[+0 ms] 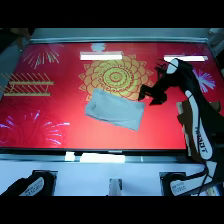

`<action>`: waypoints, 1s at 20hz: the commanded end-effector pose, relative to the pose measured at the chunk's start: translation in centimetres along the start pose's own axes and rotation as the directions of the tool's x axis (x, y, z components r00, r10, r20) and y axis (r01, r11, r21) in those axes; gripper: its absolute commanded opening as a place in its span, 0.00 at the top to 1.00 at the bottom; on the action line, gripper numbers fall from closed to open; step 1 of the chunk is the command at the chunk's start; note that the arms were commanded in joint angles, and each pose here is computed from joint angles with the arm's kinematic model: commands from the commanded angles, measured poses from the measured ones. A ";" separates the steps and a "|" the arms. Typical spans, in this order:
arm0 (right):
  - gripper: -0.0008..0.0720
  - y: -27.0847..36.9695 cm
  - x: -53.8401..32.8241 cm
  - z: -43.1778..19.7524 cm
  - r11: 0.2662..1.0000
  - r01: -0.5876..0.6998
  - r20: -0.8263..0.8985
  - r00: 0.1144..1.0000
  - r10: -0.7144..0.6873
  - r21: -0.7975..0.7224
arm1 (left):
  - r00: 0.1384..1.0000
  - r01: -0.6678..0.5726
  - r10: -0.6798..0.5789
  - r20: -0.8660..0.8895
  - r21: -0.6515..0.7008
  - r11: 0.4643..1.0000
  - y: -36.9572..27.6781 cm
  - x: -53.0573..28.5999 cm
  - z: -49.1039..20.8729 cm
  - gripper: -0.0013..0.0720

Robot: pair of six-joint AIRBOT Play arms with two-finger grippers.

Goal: Fold the shirts.

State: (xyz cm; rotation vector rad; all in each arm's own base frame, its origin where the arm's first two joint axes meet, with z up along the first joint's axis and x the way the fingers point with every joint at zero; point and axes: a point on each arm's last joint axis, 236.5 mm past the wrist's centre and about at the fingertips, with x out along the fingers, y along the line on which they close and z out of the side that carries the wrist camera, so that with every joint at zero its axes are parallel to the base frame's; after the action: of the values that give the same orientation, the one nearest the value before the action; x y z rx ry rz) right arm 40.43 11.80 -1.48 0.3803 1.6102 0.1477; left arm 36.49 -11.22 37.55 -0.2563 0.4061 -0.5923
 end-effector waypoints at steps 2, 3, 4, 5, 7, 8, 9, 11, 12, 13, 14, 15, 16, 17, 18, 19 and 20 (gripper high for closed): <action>0.14 -3.3 4.7 -3.4 0.982 -0.082 -0.103 0.990 0.100 0.172 | 0.996 -0.055 0.057 -0.067 0.023 0.998 1.5 0.0 -1.6 0.93; 0.15 -2.4 6.1 -3.3 0.974 -0.127 -0.075 0.987 0.144 0.189 | 0.996 -0.056 0.057 -0.068 0.023 0.998 1.5 0.0 -1.6 0.93; 0.18 -1.9 7.1 -2.9 0.969 -0.147 -0.049 0.986 0.159 0.200 | 0.996 -0.056 0.057 -0.068 0.024 0.998 1.5 0.0 -1.6 0.93; 0.19 -1.7 8.0 -2.7 0.966 -0.154 -0.038 0.985 0.166 0.209 | 0.996 -0.056 0.057 -0.068 0.024 0.998 1.5 0.0 -1.6 0.93; 0.25 -1.2 9.1 -2.5 0.959 -0.170 -0.043 0.982 0.184 0.226 | 0.996 -0.056 0.057 -0.067 0.024 0.998 1.5 0.0 -1.6 0.93; 0.25 -0.9 9.6 -2.5 0.957 -0.177 -0.047 0.980 0.192 0.230 | 0.996 -0.056 0.057 -0.067 0.024 0.998 1.5 0.0 -1.6 0.93; 0.27 -0.6 9.9 -2.3 0.956 -0.189 -0.046 0.978 0.204 0.226 | 0.996 -0.056 0.057 -0.067 0.024 0.998 1.5 0.0 -1.6 0.93; 0.27 0.3 10.3 -1.8 0.947 -0.225 -0.024 0.971 0.236 0.228 | 0.996 -0.056 0.057 -0.067 0.024 0.998 1.5 0.0 -1.6 0.93; 0.28 0.9 10.3 -1.5 0.942 -0.245 -0.011 0.967 0.254 0.228 | 0.996 -0.056 0.057 -0.067 0.024 0.998 1.5 0.0 -1.6 0.93; 0.42 1.4 10.2 -1.1 0.935 -0.265 0.005 0.963 0.271 0.234 | 0.996 -0.056 0.057 -0.067 0.024 0.998 1.5 0.0 -1.6 0.93; 0.82 2.0 10.0 -1.0 0.926 -0.291 0.008 0.954 0.298 0.241 | 0.996 -0.056 0.057 -0.067 0.024 0.998 1.5 0.0 -1.6 0.93; 0.94 2.5 9.4 -0.7 0.918 -0.314 0.013 0.947 0.321 0.240 | 0.996 -0.056 0.057 -0.067 0.024 0.998 1.5 0.0 -1.6 0.93; 0.94 3.1 8.2 -0.2 0.919 -0.341 0.022 0.939 0.344 0.198 | 0.996 -0.056 0.057 -0.067 0.024 0.998 1.5 0.0 -1.6 0.93; 0.94 3.5 6.2 0.6 0.920 -0.362 0.039 0.932 0.360 0.153 | 0.996 -0.056 0.057 -0.067 0.024 0.998 1.5 0.0 -1.6 0.93; 0.94 3.4 3.7 1.5 0.917 -0.379 0.065 0.925 0.374 0.123 | 0.996 -0.059 0.060 -0.068 0.025 0.998 1.6 0.0 -1.6 0.93; 0.95 2.9 0.5 2.7 0.916 -0.389 0.104 0.919 0.380 0.096 | 0.995 -0.066 0.068 -0.071 0.029 0.997 1.8 0.0 -1.7 0.93; 0.95 1.6 -3.0 3.7 0.921 -0.382 0.150 0.918 0.367 0.083 | 0.994 -0.076 0.078 -0.073 0.032 0.997 2.0 0.0 -1.7 0.92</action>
State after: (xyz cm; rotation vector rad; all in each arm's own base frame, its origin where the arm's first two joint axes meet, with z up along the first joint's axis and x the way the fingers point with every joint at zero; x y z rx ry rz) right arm 42.88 14.83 -4.05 0.7925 1.4833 0.2782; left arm 36.58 -10.17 35.55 -0.2011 0.4722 -0.5472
